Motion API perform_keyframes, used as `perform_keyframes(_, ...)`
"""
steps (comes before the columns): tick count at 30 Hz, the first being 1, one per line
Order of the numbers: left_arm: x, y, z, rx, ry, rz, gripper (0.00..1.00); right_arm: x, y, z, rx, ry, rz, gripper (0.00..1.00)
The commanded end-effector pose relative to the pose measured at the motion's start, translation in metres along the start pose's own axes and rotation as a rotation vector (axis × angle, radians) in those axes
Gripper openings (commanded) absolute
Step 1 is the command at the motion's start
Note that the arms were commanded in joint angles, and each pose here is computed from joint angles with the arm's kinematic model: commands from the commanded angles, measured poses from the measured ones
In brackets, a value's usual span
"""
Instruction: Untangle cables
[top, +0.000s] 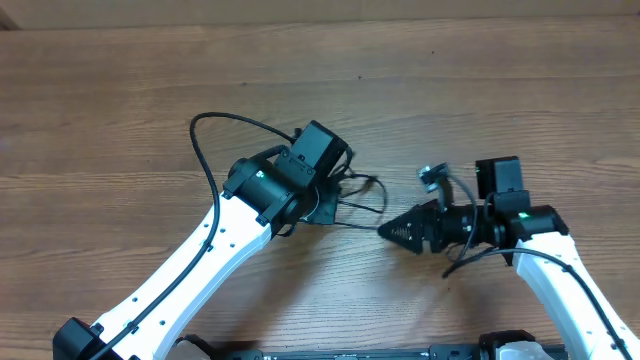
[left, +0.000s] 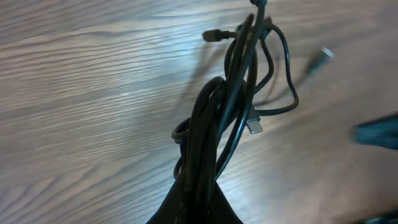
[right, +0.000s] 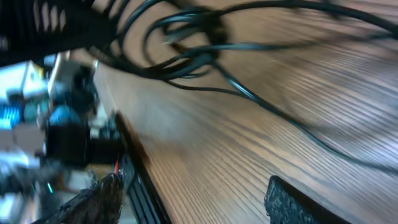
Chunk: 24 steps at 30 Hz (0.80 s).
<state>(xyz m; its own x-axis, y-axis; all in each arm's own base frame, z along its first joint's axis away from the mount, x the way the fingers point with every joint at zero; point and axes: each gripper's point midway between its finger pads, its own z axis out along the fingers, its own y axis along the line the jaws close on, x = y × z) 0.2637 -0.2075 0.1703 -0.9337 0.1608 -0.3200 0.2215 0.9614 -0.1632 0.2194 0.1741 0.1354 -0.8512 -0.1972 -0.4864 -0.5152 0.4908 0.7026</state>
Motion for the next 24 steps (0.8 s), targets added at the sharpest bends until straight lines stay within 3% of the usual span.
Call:
perform_keyframes(1,0.004,-0.018,-0.003,0.107,0.030,0.076,0.04,-0.002,0.004,0.007,0.024,0.024,-0.196,0.72)
perform_keyframes(5,0.005,-0.019,-0.003,0.117,0.036,0.076,0.04,0.002,-0.015,0.011,0.155,0.071,-0.226,0.66)
perform_keyframes(14,0.004,-0.026,-0.004,0.154,0.035,0.079,0.04,0.001,-0.016,0.012,0.166,0.069,-0.234,0.58)
perform_keyframes(24,0.014,-0.021,-0.004,0.144,0.059,0.337,0.04,-0.014,-0.018,0.012,0.185,0.023,-0.288,0.59)
